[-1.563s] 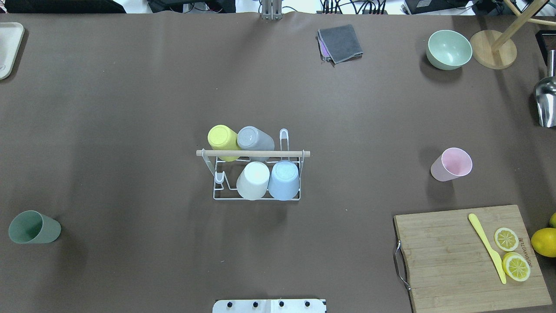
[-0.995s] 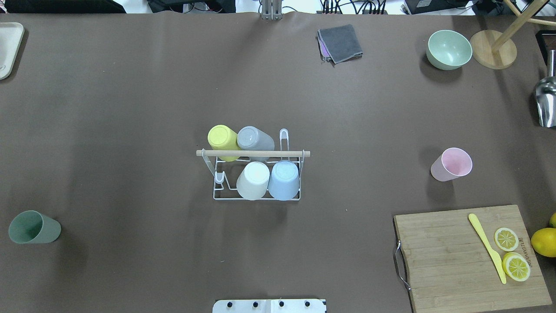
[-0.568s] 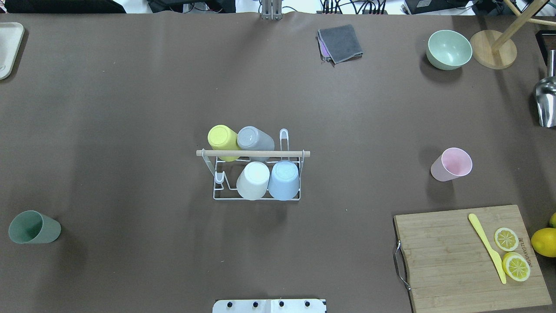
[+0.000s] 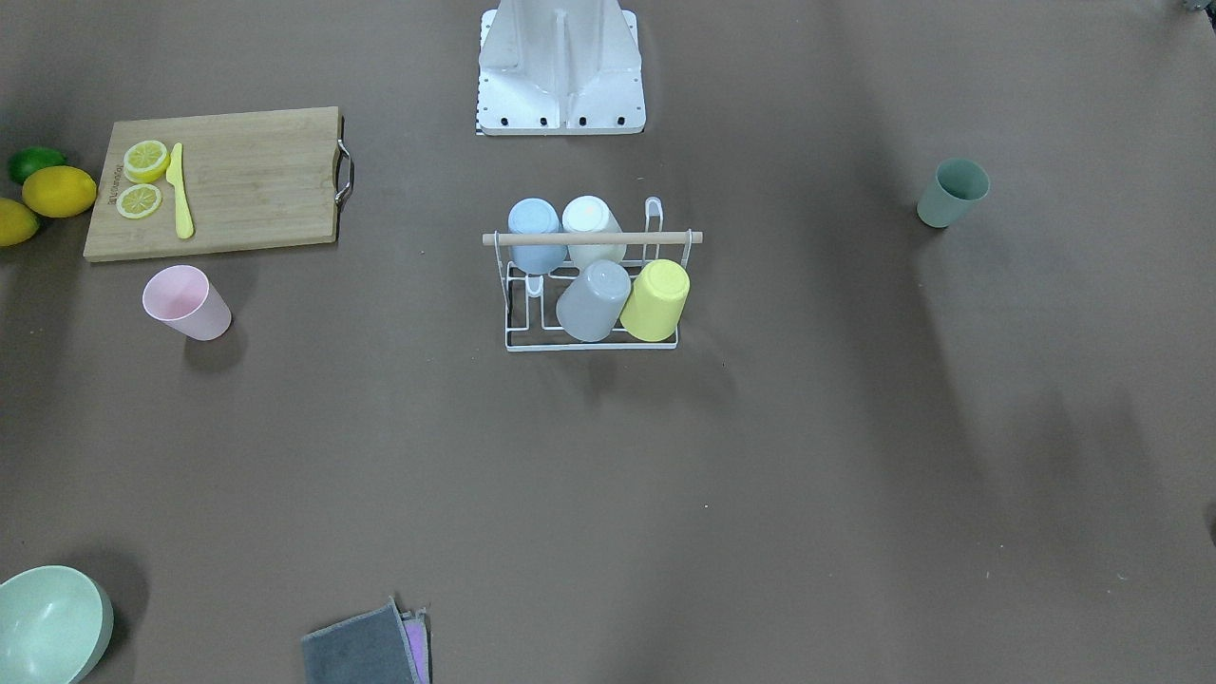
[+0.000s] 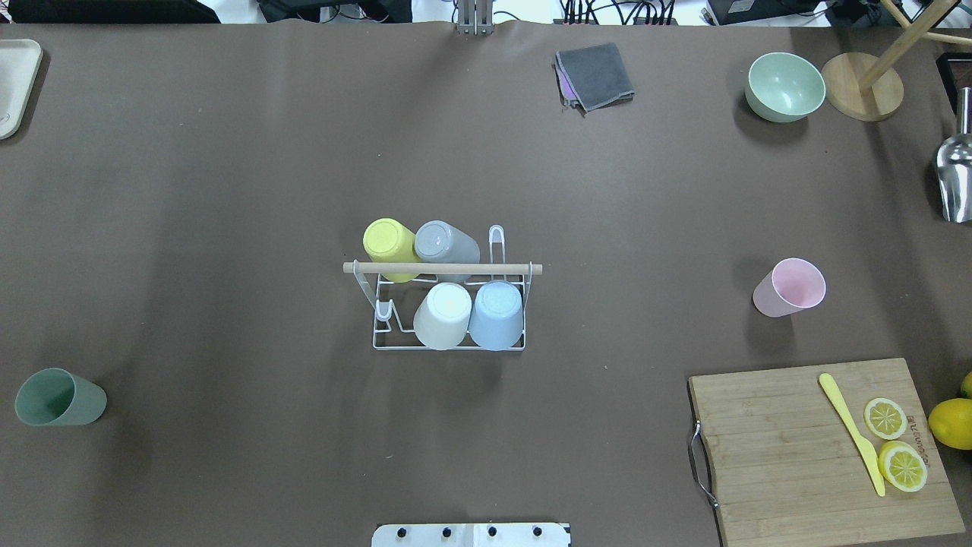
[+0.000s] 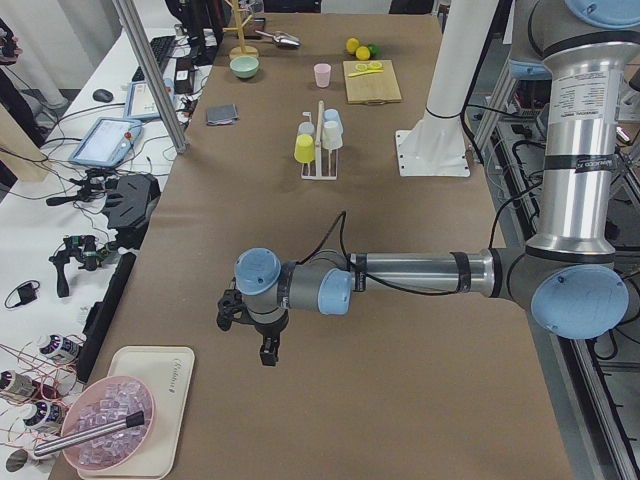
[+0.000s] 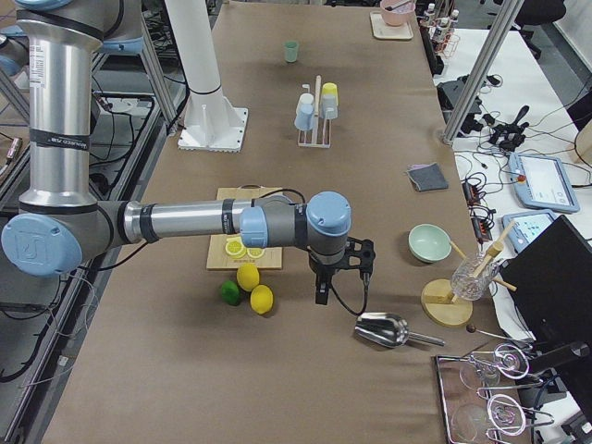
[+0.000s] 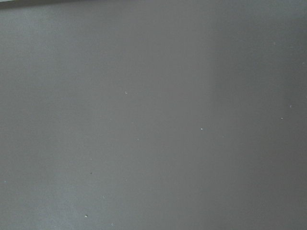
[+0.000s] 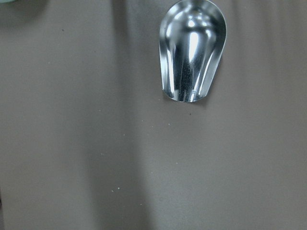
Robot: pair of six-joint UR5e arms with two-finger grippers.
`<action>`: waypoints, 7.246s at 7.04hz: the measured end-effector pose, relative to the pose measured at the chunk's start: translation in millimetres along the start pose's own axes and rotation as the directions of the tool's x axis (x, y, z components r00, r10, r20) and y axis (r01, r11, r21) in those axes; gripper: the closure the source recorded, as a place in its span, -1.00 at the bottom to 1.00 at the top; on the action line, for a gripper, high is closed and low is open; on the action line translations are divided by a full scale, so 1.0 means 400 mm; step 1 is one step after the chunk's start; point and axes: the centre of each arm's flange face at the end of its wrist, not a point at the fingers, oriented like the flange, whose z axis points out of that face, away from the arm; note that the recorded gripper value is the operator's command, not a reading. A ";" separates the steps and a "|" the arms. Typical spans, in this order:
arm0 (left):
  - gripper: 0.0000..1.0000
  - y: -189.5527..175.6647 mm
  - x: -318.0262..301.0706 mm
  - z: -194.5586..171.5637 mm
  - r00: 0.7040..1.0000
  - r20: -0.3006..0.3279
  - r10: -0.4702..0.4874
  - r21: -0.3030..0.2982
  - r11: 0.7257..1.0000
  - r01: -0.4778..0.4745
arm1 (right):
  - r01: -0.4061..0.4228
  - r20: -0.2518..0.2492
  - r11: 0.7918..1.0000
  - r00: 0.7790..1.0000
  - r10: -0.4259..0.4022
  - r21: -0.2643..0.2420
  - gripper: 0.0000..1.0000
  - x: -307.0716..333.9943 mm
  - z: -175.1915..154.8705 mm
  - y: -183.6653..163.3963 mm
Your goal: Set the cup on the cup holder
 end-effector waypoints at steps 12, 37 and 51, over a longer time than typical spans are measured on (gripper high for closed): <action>-0.97 -0.453 0.286 -0.231 0.998 0.009 -0.060 -0.046 0.997 0.060 | 0.021 0.019 0.900 1.000 -0.014 -0.436 -0.91 -0.585 0.343 -0.290; -0.97 -0.062 0.890 0.313 0.956 0.248 0.154 -0.632 0.774 0.039 | 0.056 -0.004 0.651 0.996 -0.090 -0.757 -0.08 -0.758 0.671 -0.145; -0.97 0.118 0.880 0.453 0.937 0.260 0.233 -0.726 0.687 0.030 | 0.226 0.284 0.831 0.955 -0.087 -0.508 0.31 -0.639 0.318 -0.359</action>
